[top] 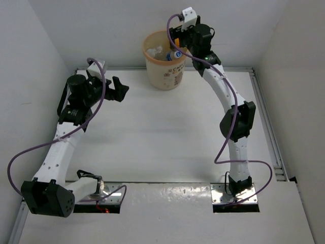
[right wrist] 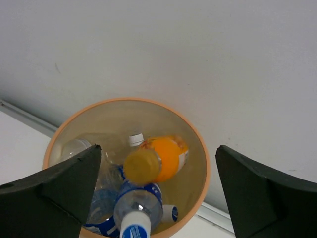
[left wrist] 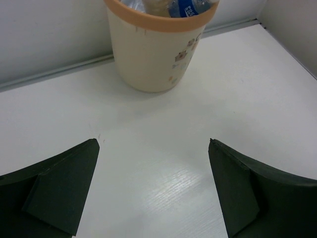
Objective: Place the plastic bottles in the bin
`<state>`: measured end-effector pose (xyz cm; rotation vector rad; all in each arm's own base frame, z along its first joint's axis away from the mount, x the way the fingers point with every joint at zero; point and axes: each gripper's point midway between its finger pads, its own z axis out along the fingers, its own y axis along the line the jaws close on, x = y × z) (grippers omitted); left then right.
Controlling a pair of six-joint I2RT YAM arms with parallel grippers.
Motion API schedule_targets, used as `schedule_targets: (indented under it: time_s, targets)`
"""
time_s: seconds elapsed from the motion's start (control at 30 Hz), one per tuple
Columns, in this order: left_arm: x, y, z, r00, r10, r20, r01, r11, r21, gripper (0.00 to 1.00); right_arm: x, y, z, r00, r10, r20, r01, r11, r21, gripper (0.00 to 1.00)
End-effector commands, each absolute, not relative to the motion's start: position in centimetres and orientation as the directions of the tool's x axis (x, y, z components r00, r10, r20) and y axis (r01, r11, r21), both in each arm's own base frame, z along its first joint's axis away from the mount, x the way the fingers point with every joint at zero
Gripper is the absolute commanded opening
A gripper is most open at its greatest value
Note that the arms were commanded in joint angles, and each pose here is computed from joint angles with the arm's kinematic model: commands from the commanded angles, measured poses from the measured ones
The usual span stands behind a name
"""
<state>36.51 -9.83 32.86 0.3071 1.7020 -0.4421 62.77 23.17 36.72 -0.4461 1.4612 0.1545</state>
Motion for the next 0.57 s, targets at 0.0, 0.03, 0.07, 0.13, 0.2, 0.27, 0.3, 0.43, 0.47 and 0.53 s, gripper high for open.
schedule_targets:
  time_s: [0.0, 0.03, 0.07, 0.13, 0.2, 0.27, 0.3, 0.43, 0.47, 0.53]
  targets:
    - [36.8, -8.9, 34.2, -0.223, -0.056, -0.973, 0.389, 0.91, -0.142, 0.99, 59.6, 23.7, 44.5, 0.267, -0.138, -0.954, -0.365, 0.902, -0.232, 1.0]
    - [37.2, -8.9, 33.6, -0.241, -0.055, -0.969, 0.386, 0.911, -0.148, 0.99, 59.2, 23.5, 45.4, 0.282, -0.141, -0.949, -0.359, 0.902, -0.241, 1.0]
    - [37.2, -8.3, 33.5, -0.29, -0.068, -0.955, 0.339, 0.926, -0.169, 0.99, 58.3, 23.3, 46.7, 0.3, -0.154, -0.941, -0.354, 0.899, -0.259, 1.0]
    - [37.6, -7.6, 32.2, -0.394, -0.062, -0.917, 0.278, 0.943, -0.183, 0.99, 57.0, 22.5, 48.2, 0.291, -0.167, -0.942, -0.342, 0.902, -0.265, 1.0]
    - [37.8, -6.5, 31.2, -0.446, -0.06, -0.893, 0.212, 0.962, -0.17, 0.99, 54.9, 21.0, 49.7, 0.258, -0.178, -0.95, -0.339, 0.904, -0.261, 1.0]
    - [37.4, -5.1, 30.1, -0.486, -0.063, -0.872, 0.142, 0.978, -0.15, 0.99, 51.7, 17.7, 50.9, 0.206, -0.171, -0.964, -0.31, 0.923, -0.23, 1.0]
    - [36.9, -5.0, 30.0, -0.483, -0.055, -0.874, 0.146, 0.979, -0.142, 0.99, 50.8, 17.1, 49.7, 0.147, -0.18, -0.973, -0.324, 0.92, -0.219, 1.0]
    - [34.4, -4.2, 29.5, -0.461, -0.04, -0.886, 0.137, 0.984, -0.116, 0.99, 44.7, 9.7, 43.7, -0.106, -0.213, -0.971, -0.312, 0.935, -0.17, 1.0]
    - [33.6, -4.3, 29.4, -0.456, -0.041, -0.889, 0.146, 0.982, -0.12, 0.99, 42.8, 9.3, 39.8, -0.207, -0.238, -0.949, -0.353, 0.923, -0.155, 1.0]
    - [33.1, -4.3, 29.5, -0.449, -0.041, -0.892, 0.147, 0.982, -0.119, 0.99, 39.5, 6.7, 39.2, -0.258, -0.224, -0.94, -0.327, 0.936, -0.133, 1.0]
